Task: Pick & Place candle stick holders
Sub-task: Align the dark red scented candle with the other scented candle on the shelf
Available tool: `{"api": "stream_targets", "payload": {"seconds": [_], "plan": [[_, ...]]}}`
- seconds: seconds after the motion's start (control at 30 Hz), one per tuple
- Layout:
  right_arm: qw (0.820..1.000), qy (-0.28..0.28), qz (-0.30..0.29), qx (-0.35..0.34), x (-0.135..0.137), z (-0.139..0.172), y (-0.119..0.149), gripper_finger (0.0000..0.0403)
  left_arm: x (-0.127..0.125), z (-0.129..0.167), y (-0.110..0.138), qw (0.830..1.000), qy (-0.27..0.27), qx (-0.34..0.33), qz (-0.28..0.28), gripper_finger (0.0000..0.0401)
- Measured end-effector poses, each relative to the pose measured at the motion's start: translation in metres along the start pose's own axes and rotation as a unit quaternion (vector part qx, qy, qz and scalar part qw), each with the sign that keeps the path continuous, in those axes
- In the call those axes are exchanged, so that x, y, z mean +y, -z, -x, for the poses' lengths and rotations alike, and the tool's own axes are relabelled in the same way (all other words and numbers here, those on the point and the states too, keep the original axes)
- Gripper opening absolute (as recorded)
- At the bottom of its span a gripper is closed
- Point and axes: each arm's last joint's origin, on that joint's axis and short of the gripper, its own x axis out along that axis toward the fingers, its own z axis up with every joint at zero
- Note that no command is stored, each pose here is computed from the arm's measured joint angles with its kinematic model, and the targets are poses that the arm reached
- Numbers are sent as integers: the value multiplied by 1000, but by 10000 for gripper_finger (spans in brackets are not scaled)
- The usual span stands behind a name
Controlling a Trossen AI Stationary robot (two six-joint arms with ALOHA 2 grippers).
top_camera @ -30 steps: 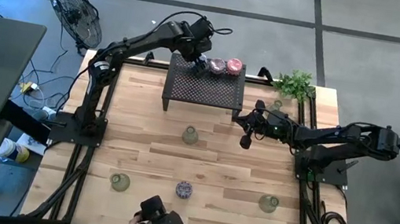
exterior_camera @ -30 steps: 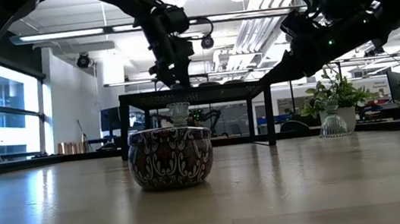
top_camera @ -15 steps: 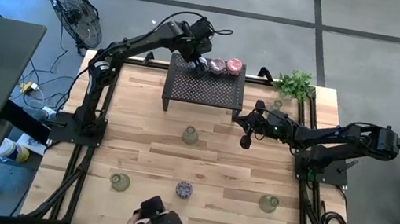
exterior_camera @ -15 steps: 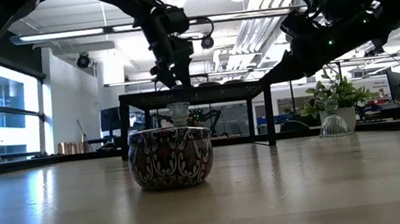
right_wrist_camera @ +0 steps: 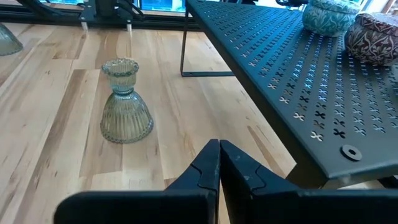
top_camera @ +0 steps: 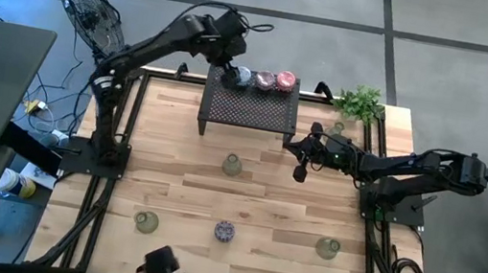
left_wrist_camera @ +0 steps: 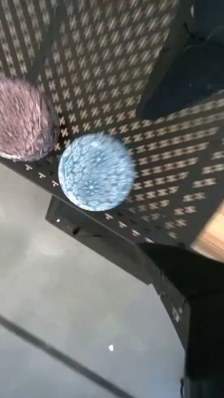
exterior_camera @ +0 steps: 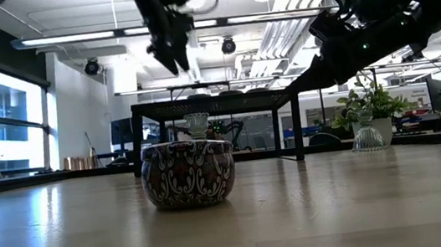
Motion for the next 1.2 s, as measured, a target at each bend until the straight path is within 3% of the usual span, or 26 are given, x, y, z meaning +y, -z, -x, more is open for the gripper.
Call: {"api": "stream_targets", "payload": {"seconds": [0.13,0.23,0.47,0.6,0.7,0.87,1.07,1.2], "plan": [[1000,0,0,0,0,0,0,2,-16,36,7,1000,-28,-7,-7,252],[1000,-2,0,0,0,0,0,1,-40,58,15,999,-20,-22,-24,191],[1000,-15,-11,-2,1,0,0,1,-108,49,63,996,-9,-78,-44,86],[1000,-17,-11,-2,1,0,0,2,-130,36,100,988,27,-155,-7,58],[1000,-17,-11,-2,1,0,0,1,-140,29,120,977,85,-196,21,46],[1000,-10,-9,-1,1,0,0,2,-143,19,135,971,160,-159,80,41],[1000,-7,5,-14,0,0,-3,2,-171,32,142,970,165,-179,5,18],[1000,-10,6,-25,0,0,-5,1,-189,40,149,969,167,-184,-6,3]]}}
